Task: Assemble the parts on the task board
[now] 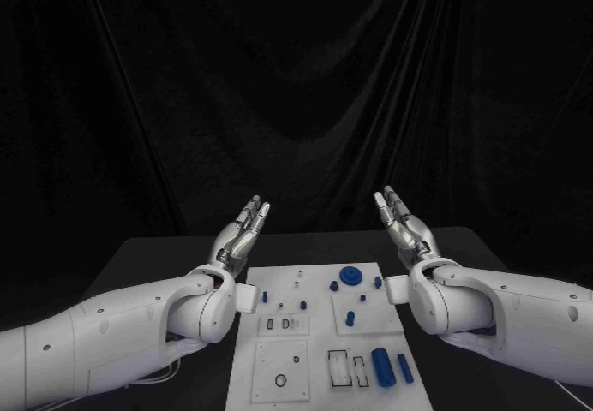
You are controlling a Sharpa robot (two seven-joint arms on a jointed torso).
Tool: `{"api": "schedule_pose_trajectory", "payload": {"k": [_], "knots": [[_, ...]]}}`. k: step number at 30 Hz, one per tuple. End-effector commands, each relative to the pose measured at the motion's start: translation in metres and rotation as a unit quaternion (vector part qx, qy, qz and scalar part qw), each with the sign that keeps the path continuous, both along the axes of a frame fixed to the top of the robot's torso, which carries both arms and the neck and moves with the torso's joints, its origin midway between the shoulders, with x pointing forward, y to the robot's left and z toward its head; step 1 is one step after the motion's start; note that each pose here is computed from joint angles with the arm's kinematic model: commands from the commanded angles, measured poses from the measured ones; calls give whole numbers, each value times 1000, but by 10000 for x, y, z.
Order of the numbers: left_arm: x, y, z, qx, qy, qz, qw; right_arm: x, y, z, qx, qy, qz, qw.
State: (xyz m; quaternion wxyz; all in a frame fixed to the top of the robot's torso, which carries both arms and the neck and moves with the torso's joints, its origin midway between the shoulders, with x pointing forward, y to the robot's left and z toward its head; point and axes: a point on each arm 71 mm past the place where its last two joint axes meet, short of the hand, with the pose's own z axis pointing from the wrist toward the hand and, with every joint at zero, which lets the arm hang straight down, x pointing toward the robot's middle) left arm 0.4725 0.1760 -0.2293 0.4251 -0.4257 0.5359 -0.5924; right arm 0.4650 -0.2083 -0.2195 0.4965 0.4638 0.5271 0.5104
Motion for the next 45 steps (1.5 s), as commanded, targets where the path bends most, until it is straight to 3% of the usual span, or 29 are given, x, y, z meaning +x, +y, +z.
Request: {"api": "schedule_pose_trajectory", "payload": {"k": [1,5,10,11,16,22,28,30,33,37,38,43,45], "knots": [[-6,-95,111,-76,-39,-78,993,1,8,17,17,-7,9,1000],[2,-119,128,-93,-48,-104,989,1,8,17,17,-7,9,1000],[5,-129,137,-102,-51,-117,987,1,8,17,17,-7,9,1000],[16,96,112,-101,-34,-120,987,61,-68,30,-7,-18,54,998],[8,160,116,-105,-32,-124,986,88,-81,97,-33,-39,66,997],[-3,239,128,-97,-40,-136,985,149,-87,252,-92,-82,81,989],[13,349,151,-48,-77,-151,984,255,1,549,-179,-157,113,965],[7,379,162,-35,-88,-155,983,301,70,664,-222,-181,135,949],[-1,395,168,-27,-93,-159,983,347,157,747,-287,-203,162,922],[-12,400,174,-22,-95,-162,982,399,278,766,-407,-228,196,862],[-17,398,176,-22,-95,-163,982,412,310,758,-445,-234,204,840],[-45,391,189,-22,-94,-167,981,457,395,707,-571,-253,222,749],[-54,391,197,-22,-95,-167,981,465,405,692,-596,-253,224,728]]}}
